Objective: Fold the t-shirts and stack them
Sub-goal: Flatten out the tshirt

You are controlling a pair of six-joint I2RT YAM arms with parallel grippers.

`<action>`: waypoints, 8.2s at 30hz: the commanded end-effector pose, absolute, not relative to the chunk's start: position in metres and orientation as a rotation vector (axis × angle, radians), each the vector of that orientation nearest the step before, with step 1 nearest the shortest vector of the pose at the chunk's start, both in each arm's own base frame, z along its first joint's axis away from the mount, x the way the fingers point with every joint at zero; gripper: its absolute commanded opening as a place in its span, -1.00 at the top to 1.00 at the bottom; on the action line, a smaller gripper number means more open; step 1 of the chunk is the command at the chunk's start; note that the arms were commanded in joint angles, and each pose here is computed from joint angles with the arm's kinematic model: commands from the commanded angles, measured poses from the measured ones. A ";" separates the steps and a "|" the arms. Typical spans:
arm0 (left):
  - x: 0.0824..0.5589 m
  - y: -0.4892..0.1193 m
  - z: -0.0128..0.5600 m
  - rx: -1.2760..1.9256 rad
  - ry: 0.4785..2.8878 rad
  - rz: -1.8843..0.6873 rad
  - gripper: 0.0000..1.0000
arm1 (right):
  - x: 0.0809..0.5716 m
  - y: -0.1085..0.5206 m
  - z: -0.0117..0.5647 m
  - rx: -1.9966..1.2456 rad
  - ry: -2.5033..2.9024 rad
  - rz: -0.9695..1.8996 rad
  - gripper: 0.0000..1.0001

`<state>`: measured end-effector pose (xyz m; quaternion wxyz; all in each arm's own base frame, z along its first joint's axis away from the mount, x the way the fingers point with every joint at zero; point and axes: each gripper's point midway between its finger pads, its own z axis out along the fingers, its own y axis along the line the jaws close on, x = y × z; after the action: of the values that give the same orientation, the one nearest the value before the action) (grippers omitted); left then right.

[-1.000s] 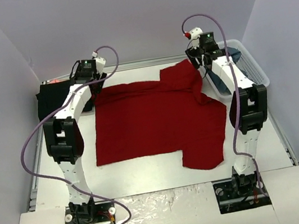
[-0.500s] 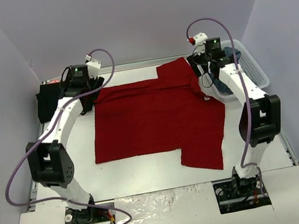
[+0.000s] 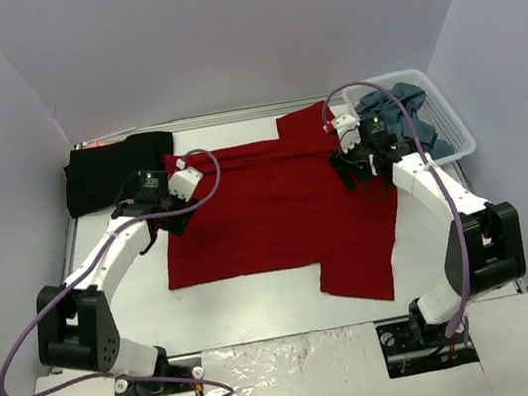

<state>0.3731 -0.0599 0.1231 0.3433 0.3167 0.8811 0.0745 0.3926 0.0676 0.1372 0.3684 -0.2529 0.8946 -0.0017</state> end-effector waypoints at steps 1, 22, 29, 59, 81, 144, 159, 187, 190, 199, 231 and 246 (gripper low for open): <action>0.352 -0.078 0.143 0.946 2.189 0.122 -0.28 | 0.358 0.066 0.130 -0.734 2.340 0.026 -0.31; 0.216 -0.061 0.066 1.466 2.254 0.159 -0.35 | 0.304 0.037 0.121 -0.668 2.387 -0.066 -0.61; 0.213 -0.055 0.046 1.489 2.257 0.193 -0.35 | 0.306 0.037 0.123 -0.641 2.389 -0.070 -0.62; 0.239 -0.051 0.020 1.497 2.387 0.233 0.95 | 0.267 0.015 0.127 -0.959 2.444 -0.167 -0.64; 0.309 -0.031 0.038 1.122 2.504 0.379 0.95 | 0.164 0.041 0.069 -1.852 2.561 0.303 -0.40; 0.376 0.016 0.077 0.838 2.452 0.612 0.95 | 0.212 0.153 0.031 -2.143 2.493 0.285 -0.15; 0.372 0.016 0.076 0.805 2.453 0.582 0.95 | 0.156 0.110 0.064 -2.216 2.498 0.273 -0.14; 0.364 0.014 0.076 0.794 2.455 0.554 0.95 | 0.134 0.120 0.013 -2.327 2.552 0.181 -0.11; 0.363 0.014 0.074 0.799 2.459 0.551 0.95 | 0.135 0.122 0.010 -2.331 2.548 0.142 -0.10; 0.362 0.012 0.071 0.808 2.461 0.528 0.95 | 0.148 0.129 -0.005 -2.266 2.539 -0.084 0.05; 0.350 0.001 0.083 0.852 2.429 0.446 0.95 | 0.192 0.117 0.047 -2.002 2.565 -0.013 1.00; 0.297 -0.044 0.120 1.068 2.311 0.301 0.95 | 0.167 0.072 0.131 -1.718 2.573 0.193 1.00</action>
<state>0.3188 -0.0379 0.1135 0.2951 0.3739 0.8704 0.1243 0.1992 0.0791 0.1140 0.0448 -0.5525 0.8316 0.0329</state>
